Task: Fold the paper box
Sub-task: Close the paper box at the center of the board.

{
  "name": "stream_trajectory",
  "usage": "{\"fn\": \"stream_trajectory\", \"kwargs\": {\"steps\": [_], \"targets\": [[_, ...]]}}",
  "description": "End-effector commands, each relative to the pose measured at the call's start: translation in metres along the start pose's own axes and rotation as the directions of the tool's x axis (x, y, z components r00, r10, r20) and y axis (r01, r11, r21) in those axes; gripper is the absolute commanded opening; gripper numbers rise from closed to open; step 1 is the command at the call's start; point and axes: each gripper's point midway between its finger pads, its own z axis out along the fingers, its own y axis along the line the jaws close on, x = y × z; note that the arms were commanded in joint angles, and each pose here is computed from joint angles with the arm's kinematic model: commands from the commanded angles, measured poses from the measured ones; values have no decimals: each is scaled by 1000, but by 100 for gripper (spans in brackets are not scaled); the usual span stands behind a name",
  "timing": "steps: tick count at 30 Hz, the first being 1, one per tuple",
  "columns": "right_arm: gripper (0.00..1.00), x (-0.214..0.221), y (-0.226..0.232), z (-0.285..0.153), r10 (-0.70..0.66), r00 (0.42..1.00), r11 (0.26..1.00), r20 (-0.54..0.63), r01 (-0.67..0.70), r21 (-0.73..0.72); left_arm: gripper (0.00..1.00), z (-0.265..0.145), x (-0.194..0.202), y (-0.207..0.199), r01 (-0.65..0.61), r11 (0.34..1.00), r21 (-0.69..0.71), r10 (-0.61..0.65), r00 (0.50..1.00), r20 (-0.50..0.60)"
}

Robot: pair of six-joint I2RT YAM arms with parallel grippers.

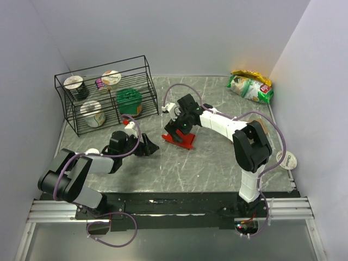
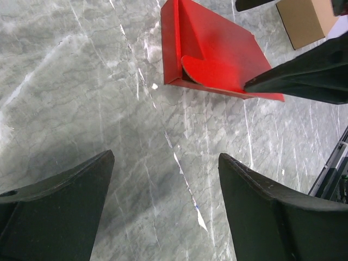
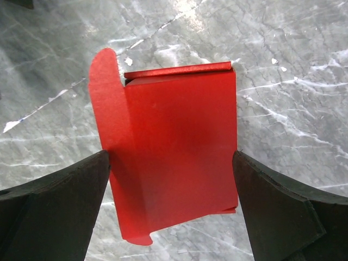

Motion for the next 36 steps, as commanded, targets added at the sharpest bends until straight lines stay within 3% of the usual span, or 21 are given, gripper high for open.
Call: {"fn": "stream_trajectory", "kwargs": {"steps": [1,23,32,36], "targets": [[100,-6,-11,9,-32,999,999,6,32,32,83,0,-3,-4,-8,1000,30,8,1000,18],[100,11,-36,32,-128,986,974,-109,146,173,82,5,-6,-9,-5,998,65,3,1000,20],[100,25,-32,37,-66,983,984,-169,92,152,82,5,-5,-9,-8,998,67,7,1000,15],[100,37,-30,44,-21,975,989,-222,54,141,82,15,-22,-20,-44,991,124,37,998,54]]}}
